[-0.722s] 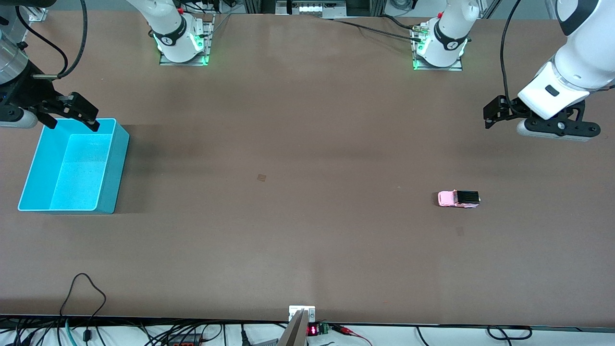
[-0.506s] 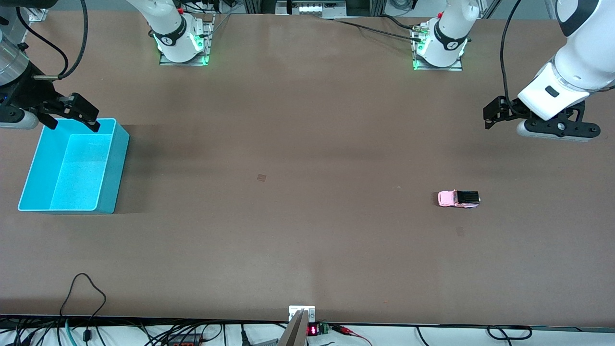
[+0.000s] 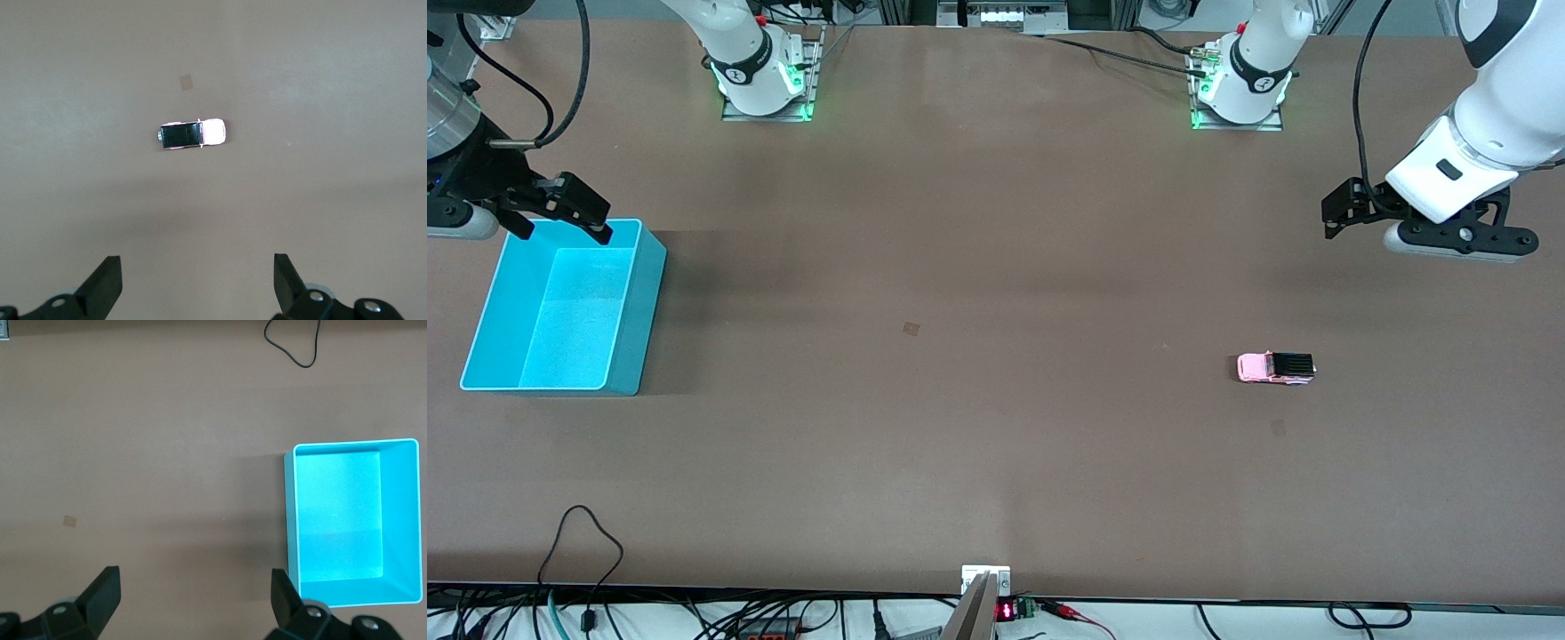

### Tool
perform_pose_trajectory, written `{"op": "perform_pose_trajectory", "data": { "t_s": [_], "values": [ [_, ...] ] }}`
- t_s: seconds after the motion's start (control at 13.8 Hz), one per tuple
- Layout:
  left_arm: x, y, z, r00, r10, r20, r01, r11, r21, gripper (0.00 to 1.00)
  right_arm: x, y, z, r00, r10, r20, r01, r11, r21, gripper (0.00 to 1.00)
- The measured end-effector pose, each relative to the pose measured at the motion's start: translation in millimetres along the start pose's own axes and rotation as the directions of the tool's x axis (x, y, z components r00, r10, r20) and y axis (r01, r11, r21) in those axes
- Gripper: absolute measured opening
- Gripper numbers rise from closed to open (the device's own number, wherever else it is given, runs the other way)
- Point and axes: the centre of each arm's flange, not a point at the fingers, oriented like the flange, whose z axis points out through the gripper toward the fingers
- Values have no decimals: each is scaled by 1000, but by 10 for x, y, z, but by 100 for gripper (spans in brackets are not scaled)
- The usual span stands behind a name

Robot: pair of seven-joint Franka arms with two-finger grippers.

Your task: Wind and store pink jeep toy

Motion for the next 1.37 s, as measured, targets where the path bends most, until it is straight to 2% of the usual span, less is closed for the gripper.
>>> {"op": "perform_pose_trajectory", "data": {
  "t_s": [0.79, 1.23, 1.37],
  "values": [
    [20, -38, 62, 1000, -6, 16, 6, 1000, -1, 100, 26, -4, 65, 1000, -3, 9, 3, 1000, -1, 100],
    [55, -86, 161, 999, -9, 39, 9, 1000, -3, 100, 29, -6, 51, 997, -71, 6, 71, 998, 0, 100],
    [70, -99, 200, 998, 47, 46, -47, 999, -6, 100, 28, -16, 46, 997, -72, 5, 72, 997, 1, 100]
  ]
}}
